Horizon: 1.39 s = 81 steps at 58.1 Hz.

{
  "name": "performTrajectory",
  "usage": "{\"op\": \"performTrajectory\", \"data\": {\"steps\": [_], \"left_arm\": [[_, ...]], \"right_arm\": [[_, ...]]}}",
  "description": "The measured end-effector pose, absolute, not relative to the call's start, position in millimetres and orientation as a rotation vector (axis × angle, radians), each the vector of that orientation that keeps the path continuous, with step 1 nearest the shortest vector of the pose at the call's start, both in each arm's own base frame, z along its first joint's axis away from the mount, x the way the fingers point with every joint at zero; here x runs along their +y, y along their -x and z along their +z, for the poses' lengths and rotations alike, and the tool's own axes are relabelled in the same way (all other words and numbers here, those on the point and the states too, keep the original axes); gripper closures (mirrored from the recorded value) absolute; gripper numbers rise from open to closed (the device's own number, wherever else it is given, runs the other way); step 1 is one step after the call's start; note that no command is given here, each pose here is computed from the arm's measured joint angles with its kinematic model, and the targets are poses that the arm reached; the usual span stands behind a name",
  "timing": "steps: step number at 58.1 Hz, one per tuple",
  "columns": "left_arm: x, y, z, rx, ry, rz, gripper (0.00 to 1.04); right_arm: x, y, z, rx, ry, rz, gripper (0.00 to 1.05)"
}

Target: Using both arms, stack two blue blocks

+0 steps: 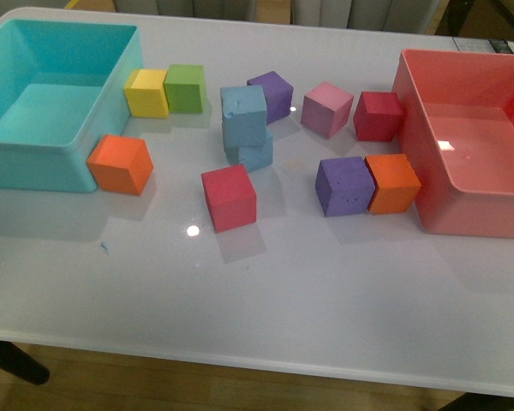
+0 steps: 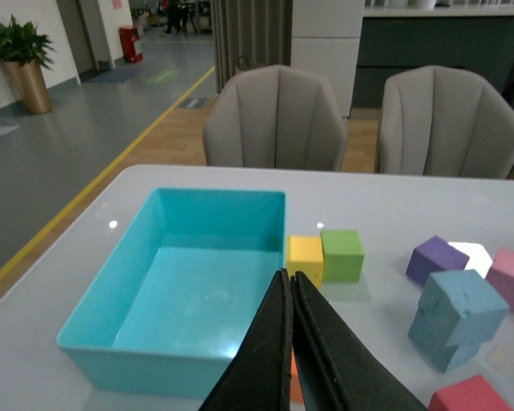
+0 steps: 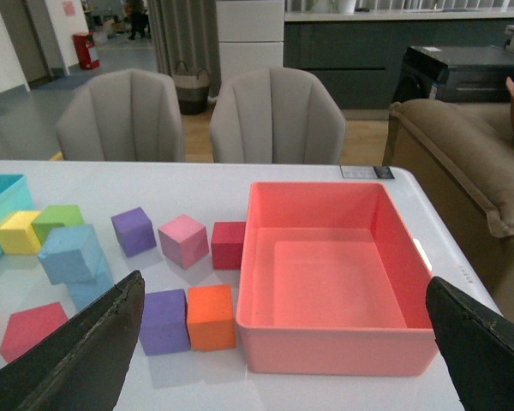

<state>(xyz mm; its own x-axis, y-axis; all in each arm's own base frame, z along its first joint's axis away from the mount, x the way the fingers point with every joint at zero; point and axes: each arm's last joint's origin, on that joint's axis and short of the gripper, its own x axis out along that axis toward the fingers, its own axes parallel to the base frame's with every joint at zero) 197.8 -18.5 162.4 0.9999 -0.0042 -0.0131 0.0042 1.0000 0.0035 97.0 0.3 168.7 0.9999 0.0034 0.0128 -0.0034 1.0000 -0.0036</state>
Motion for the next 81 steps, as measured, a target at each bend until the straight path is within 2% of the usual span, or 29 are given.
{"op": "performTrajectory", "data": {"steps": [18,35,81], "left_arm": [[-1,-166,162,0.016,-0.002,-0.001,1.03],[-1,-145,164,0.01,-0.002,-0.005,1.03],[0,-113,171,-0.015,-0.002,-0.005,1.03]], "right_arm": [[0,-97,169,-0.013,0.003,0.003,0.09],[0,-97,169,-0.013,0.003,0.003,0.09],[0,-97,169,-0.012,0.004,0.003,0.09]]}}
